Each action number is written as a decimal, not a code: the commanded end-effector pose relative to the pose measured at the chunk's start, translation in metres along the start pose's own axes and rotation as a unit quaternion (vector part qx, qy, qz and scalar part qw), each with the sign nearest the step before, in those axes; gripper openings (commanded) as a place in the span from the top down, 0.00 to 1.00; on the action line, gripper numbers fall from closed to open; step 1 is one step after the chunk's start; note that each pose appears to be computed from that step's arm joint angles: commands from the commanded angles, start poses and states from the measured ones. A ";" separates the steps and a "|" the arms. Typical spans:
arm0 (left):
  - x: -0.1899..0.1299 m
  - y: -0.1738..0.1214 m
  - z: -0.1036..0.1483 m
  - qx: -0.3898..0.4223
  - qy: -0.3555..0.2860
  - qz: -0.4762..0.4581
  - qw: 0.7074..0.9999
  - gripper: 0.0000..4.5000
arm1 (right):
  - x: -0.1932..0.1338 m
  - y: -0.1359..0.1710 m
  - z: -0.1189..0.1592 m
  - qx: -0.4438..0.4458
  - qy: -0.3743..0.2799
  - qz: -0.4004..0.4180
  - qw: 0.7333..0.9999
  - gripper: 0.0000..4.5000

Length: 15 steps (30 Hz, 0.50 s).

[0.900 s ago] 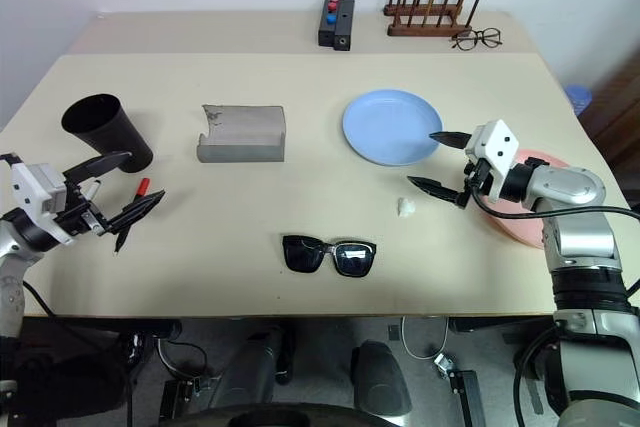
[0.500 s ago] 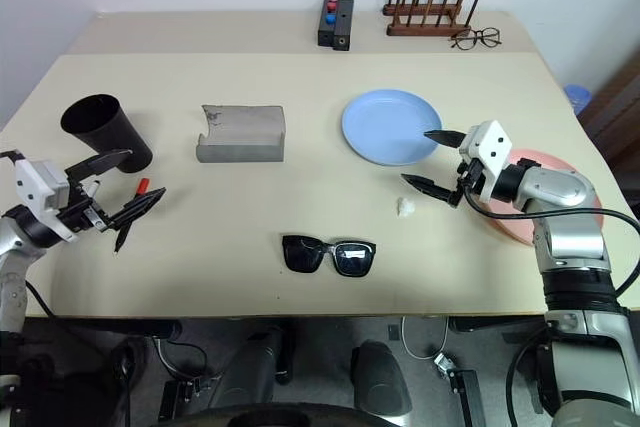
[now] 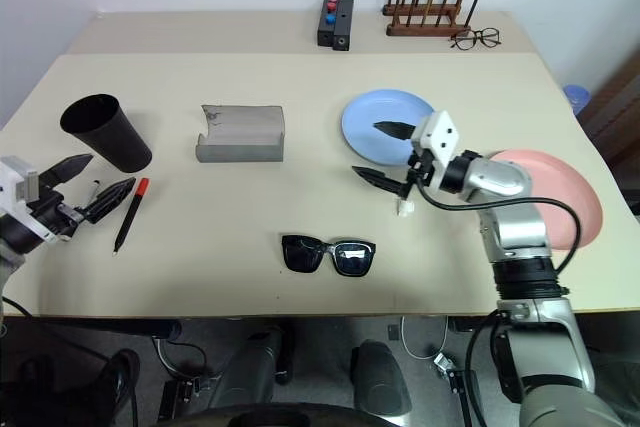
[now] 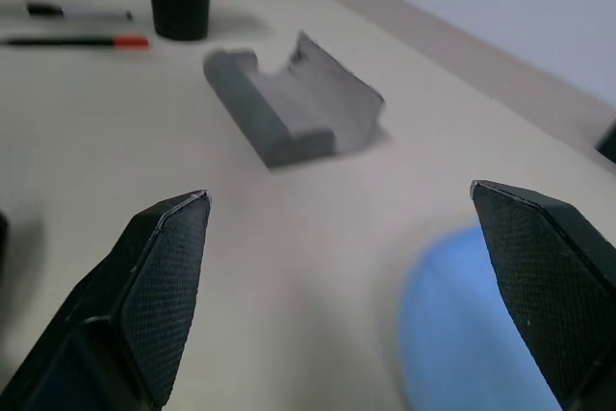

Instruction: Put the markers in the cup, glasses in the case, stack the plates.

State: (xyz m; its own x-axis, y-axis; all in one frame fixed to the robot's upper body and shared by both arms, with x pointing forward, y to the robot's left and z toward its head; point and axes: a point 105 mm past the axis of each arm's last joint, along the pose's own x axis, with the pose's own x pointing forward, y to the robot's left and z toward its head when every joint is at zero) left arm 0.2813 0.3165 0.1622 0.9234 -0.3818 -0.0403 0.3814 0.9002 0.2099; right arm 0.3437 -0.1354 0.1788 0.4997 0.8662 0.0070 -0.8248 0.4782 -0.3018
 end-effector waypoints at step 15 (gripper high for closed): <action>-0.073 0.079 -0.020 -0.064 0.146 0.213 0.964 0.00 | 0.045 0.051 0.033 0.090 0.013 0.070 0.993 0.02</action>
State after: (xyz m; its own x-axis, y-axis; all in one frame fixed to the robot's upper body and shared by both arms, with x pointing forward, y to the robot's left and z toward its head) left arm 0.2434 0.4062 0.1565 0.9699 0.0212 -0.2427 0.0049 0.9943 0.1067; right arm 0.3213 -0.0751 0.1816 0.4050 0.9108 -0.0797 -0.9139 0.4008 -0.0640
